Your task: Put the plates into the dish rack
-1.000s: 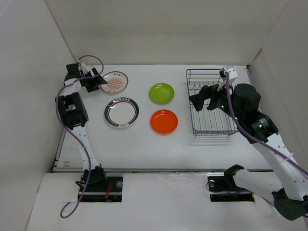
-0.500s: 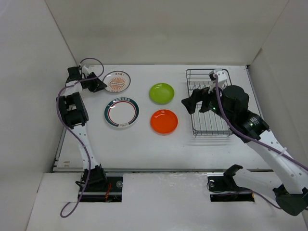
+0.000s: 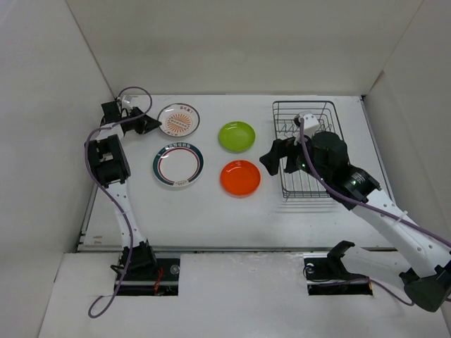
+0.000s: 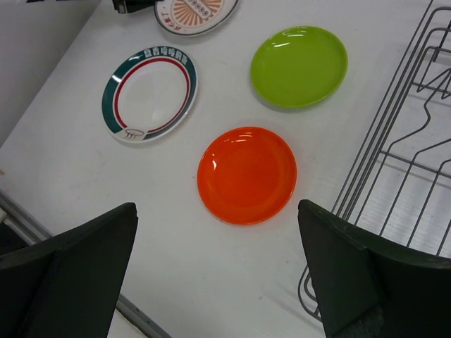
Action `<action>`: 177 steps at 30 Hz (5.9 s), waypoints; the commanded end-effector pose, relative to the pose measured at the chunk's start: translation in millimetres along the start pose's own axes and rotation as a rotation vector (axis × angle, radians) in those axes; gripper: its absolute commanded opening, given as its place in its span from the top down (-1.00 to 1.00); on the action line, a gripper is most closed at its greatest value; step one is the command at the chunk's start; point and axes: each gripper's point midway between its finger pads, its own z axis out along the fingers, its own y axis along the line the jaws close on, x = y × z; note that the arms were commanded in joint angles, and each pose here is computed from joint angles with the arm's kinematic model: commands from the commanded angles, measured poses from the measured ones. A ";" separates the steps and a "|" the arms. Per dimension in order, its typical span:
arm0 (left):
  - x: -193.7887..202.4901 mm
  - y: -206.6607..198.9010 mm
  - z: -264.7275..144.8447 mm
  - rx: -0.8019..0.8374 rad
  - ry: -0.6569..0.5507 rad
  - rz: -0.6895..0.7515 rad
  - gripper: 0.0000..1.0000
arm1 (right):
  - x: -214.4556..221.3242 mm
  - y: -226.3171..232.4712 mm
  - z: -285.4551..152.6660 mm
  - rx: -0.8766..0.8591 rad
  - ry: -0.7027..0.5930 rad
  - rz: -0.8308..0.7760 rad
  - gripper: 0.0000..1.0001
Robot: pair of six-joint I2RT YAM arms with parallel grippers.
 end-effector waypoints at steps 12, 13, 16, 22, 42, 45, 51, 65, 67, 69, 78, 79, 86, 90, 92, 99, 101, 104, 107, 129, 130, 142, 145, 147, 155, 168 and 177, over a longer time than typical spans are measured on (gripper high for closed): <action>-29.7 -207.0 -79.6 0.491 -0.014 0.266 1.00 | -28.7 8.6 22.0 -0.014 -0.153 0.032 -1.00; -16.0 -224.4 -86.7 0.519 0.023 0.333 1.00 | -34.8 8.5 22.0 -0.012 -0.179 0.034 -1.00; 15.2 -249.3 -107.0 0.553 0.068 0.433 1.00 | -59.3 14.3 23.7 -0.026 -0.240 -0.009 -1.00; 87.4 -279.8 -130.0 0.584 0.092 0.550 1.00 | -98.9 45.9 50.5 -0.164 -0.288 -0.072 -1.00; 185.4 -351.2 -150.8 0.719 0.210 0.692 1.00 | -103.1 74.9 113.2 -0.451 -0.249 0.062 1.00; 177.1 -353.2 -151.5 0.701 0.163 0.690 0.19 | -107.0 58.3 100.0 -0.390 -0.277 0.083 1.00; 143.3 -324.1 -140.8 0.542 0.044 0.691 -1.00 | -106.9 -59.0 55.1 0.199 -0.260 0.106 1.00; 44.2 -225.5 -123.4 -0.350 -0.305 0.698 -1.00 | -81.4 -194.5 22.0 0.766 -0.107 0.005 1.00; 40.9 -226.8 -128.5 -0.368 -0.324 0.710 -1.00 | -82.0 -203.6 23.3 0.785 -0.096 -0.005 1.00; 39.4 -229.2 -132.2 -0.375 -0.338 0.713 -1.00 | -79.6 -209.5 29.8 0.787 -0.074 -0.015 1.00; 37.8 -229.9 -134.4 -0.385 -0.342 0.721 -1.00 | -66.8 -222.4 51.7 0.754 -0.027 -0.022 1.00; 37.8 -229.9 -134.4 -0.385 -0.342 0.721 -1.00 | -66.5 -221.2 52.7 0.745 -0.025 -0.022 1.00; 39.3 -228.3 -134.5 -0.389 -0.334 0.717 -1.00 | -57.9 -226.8 67.0 0.713 -0.008 0.006 1.00; 38.2 -223.8 -132.4 -0.401 -0.332 0.712 -1.00 | -55.8 -230.3 76.2 0.715 0.003 0.015 1.00; 38.2 -223.8 -132.4 -0.401 -0.332 0.712 -1.00 | -56.3 -231.1 79.3 0.715 0.001 0.023 1.00; 38.0 -222.1 -130.9 -0.405 -0.324 0.708 -1.00 | -41.7 -239.8 92.3 0.735 0.036 0.043 0.97; 36.2 -225.6 -132.1 -0.401 -0.331 0.712 -1.00 | -37.5 -242.6 94.7 0.746 0.043 0.053 0.86; 38.7 -221.0 -128.9 -0.403 -0.310 0.714 -1.00 | -37.1 -245.4 101.7 0.747 0.049 0.053 0.66; 37.7 -222.5 -126.8 -0.394 -0.307 0.716 -1.00 | -33.9 -247.5 105.7 0.751 0.069 0.053 0.24; 165.2 -235.1 34.5 0.070 0.317 0.776 -1.00 | -106.9 -132.0 25.1 0.386 -0.183 0.025 -1.00; 159.4 -236.4 41.6 0.076 0.308 0.784 -1.00 | -99.6 -125.9 25.7 0.342 -0.198 0.020 -1.00; 167.4 -160.1 112.3 0.017 0.385 0.703 -0.84 | -108.9 -64.1 -37.9 0.135 -0.286 -0.058 -0.98; 169.4 -149.2 120.0 0.010 0.396 0.693 -0.73 | -103.4 -75.3 -40.6 0.196 -0.275 -0.057 -0.98; 171.7 -144.3 122.2 0.004 0.403 0.676 -0.73 | -95.8 -77.9 -38.3 0.202 -0.251 -0.064 -0.98; 179.7 -127.2 133.4 -0.015 0.427 0.594 -0.36 | -77.1 -82.4 -34.1 0.207 -0.222 -0.050 -0.98; 212.6 -125.5 152.3 -0.011 0.480 0.593 0.02 | -64.3 -81.3 -31.6 0.190 -0.192 -0.038 -0.98; 208.8 -102.8 162.4 -0.107 0.443 0.539 1.00 | -62.1 -78.5 -33.8 0.177 -0.201 -0.022 -0.98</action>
